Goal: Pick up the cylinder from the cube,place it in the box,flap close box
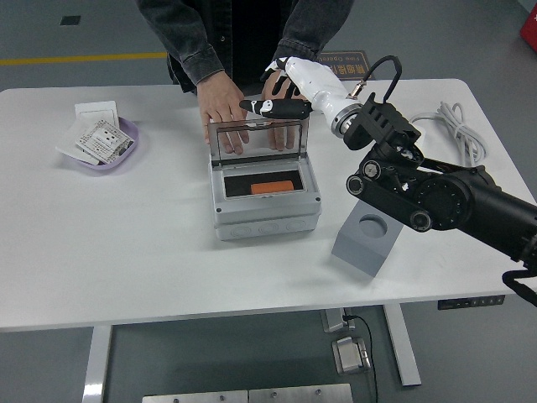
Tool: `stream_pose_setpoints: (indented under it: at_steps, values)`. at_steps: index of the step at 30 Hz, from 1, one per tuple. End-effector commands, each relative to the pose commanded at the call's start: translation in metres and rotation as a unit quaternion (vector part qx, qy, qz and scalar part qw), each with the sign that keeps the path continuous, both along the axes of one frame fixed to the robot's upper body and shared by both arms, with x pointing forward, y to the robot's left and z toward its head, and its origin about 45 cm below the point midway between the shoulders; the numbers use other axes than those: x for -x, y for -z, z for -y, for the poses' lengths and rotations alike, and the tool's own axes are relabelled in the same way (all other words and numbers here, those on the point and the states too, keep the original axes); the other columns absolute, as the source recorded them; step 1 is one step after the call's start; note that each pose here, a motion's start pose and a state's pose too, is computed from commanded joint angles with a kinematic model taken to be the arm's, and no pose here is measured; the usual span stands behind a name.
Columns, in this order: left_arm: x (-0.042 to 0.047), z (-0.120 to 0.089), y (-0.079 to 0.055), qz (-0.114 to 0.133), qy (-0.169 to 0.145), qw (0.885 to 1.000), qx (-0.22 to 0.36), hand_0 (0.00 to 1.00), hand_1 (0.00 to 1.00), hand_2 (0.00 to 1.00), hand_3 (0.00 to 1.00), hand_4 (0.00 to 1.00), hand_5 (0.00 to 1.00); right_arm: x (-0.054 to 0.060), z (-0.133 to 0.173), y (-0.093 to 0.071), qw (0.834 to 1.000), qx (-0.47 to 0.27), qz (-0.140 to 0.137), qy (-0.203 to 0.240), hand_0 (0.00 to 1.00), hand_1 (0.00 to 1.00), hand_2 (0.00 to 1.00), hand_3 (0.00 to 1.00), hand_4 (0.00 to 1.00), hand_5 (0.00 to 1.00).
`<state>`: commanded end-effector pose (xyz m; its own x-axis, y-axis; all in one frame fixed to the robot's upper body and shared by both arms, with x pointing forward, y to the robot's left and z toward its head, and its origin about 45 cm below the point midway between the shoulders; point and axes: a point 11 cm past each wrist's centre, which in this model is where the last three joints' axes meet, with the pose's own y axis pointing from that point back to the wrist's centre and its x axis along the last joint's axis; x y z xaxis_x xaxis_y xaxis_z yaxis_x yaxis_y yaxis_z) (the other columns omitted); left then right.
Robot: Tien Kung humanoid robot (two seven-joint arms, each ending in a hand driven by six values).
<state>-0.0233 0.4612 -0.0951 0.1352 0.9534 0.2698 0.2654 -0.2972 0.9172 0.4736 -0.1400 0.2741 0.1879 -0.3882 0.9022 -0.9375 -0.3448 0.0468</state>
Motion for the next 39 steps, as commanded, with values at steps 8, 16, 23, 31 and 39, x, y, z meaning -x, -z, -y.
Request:
stream_pose_setpoints:
  at_steps: [8,16,23,31,39]
  values:
    - [-0.0012,0.000,0.000,0.001,0.002,1.000,0.001,0.653,0.694,0.578,0.582,0.546,0.100,-0.002,-0.001,0.018,1.000,0.002,-0.019,0.008,0.744,0.684,0.638,0.624,0.967,0.795]
    - [-0.0029,0.001,0.001,0.003,0.004,1.000,0.002,0.653,0.694,0.578,0.581,0.547,0.101,0.003,-0.006,0.032,1.000,0.002,-0.029,0.001,0.744,0.681,0.637,0.623,0.968,0.797]
    - [-0.0026,0.003,0.002,0.005,0.006,1.000,0.005,0.653,0.694,0.578,0.581,0.549,0.100,0.013,-0.008,0.040,0.999,0.008,-0.032,-0.013,0.743,0.676,0.633,0.623,0.966,0.798]
    - [-0.0007,0.004,0.002,0.005,0.005,1.000,0.006,0.653,0.694,0.579,0.582,0.549,0.099,0.029,-0.008,0.038,0.999,0.017,-0.021,-0.039,0.739,0.674,0.629,0.621,0.971,0.823]
    - [0.0008,0.005,0.002,0.006,0.005,1.000,0.006,0.653,0.695,0.579,0.581,0.552,0.105,0.045,-0.004,0.045,0.998,0.022,-0.024,-0.054,0.719,0.662,0.622,0.619,0.968,0.829]
